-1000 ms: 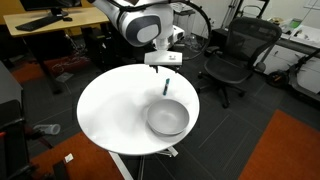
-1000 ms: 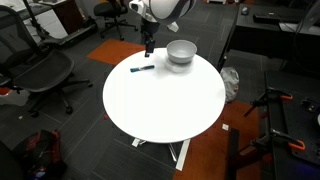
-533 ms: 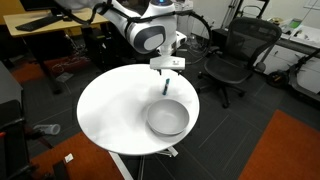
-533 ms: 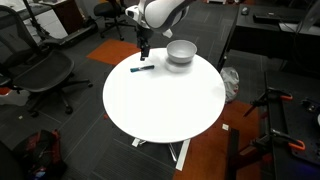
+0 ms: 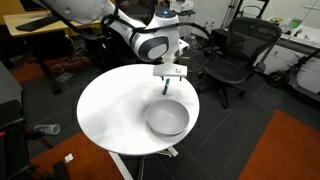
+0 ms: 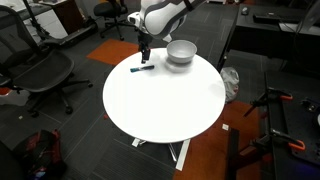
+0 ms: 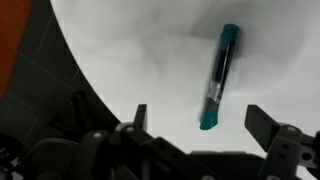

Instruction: Move the marker to the front

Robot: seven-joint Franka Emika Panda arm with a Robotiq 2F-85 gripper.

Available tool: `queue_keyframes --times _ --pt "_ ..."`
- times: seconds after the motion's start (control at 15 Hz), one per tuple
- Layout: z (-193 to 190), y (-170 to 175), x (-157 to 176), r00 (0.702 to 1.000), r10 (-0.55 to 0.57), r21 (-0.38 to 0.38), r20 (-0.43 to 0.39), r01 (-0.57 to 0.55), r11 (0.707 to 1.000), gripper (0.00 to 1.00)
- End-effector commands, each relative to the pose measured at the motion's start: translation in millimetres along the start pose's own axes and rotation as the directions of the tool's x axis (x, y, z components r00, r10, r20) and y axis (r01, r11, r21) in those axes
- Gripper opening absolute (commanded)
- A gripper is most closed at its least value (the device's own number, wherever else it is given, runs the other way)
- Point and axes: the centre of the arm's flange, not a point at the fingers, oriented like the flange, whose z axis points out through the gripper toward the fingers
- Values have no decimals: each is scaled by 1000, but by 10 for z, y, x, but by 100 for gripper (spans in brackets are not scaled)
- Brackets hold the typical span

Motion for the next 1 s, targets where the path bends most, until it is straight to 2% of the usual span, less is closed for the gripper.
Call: queue_keyframes --times 0.0,0.93 --pt "97 96 26 1000 -2 26 11 2 1000 100" --pt "395 -5 -138 998 13 109 57 -20 994 100"
